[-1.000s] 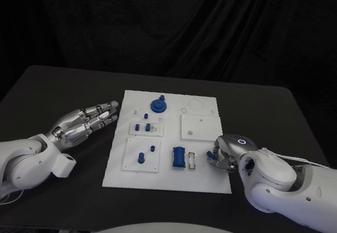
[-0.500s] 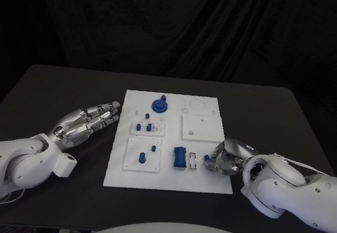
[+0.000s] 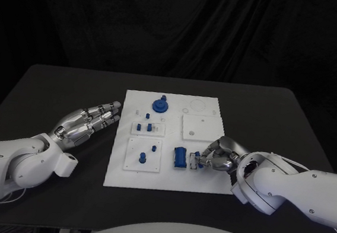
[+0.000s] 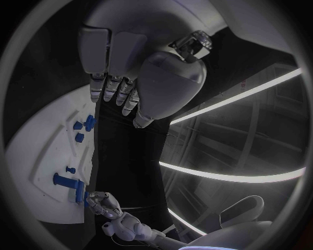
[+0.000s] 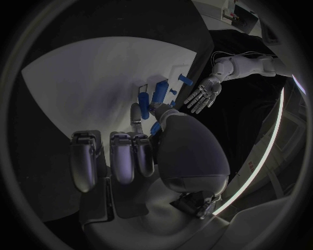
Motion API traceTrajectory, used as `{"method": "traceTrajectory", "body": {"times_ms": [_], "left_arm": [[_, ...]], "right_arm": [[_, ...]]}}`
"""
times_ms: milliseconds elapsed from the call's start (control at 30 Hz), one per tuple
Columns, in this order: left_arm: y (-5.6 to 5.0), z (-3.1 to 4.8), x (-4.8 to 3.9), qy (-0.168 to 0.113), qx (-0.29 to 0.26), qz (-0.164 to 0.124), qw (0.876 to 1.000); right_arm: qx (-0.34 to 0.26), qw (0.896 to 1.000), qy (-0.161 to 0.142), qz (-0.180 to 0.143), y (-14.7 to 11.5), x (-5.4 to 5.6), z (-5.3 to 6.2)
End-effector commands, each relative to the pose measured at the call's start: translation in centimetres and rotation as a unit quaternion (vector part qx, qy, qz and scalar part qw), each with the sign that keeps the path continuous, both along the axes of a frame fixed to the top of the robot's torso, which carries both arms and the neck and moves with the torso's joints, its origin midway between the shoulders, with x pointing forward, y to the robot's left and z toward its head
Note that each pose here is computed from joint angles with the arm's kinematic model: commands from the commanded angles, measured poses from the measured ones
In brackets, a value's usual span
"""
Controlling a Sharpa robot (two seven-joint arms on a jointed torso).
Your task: Assemble the parts on the task board
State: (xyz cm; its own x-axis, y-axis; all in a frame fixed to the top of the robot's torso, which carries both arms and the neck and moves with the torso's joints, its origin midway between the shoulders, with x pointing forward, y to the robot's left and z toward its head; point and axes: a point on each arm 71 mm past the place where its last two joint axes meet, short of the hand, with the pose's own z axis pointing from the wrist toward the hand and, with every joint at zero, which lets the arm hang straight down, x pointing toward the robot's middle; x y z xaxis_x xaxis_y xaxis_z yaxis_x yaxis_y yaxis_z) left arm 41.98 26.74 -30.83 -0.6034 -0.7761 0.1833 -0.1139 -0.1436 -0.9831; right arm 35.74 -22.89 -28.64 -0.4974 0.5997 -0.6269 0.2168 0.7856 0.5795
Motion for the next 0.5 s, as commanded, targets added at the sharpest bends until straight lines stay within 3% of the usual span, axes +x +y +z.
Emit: {"method": "traceTrajectory", "body": {"times_ms": [33,500], "left_arm": [[-0.2,0.32,-0.03,-0.016,-0.022,0.000,1.000],[-0.4,0.21,-0.01,-0.013,-0.023,-0.003,1.000]], "right_arm": [[0.015,1.000,0.020,-0.008,0.1,0.2,-0.3],[-0.012,0.998,0.063,0.000,0.1,0.5,-1.3]]}}
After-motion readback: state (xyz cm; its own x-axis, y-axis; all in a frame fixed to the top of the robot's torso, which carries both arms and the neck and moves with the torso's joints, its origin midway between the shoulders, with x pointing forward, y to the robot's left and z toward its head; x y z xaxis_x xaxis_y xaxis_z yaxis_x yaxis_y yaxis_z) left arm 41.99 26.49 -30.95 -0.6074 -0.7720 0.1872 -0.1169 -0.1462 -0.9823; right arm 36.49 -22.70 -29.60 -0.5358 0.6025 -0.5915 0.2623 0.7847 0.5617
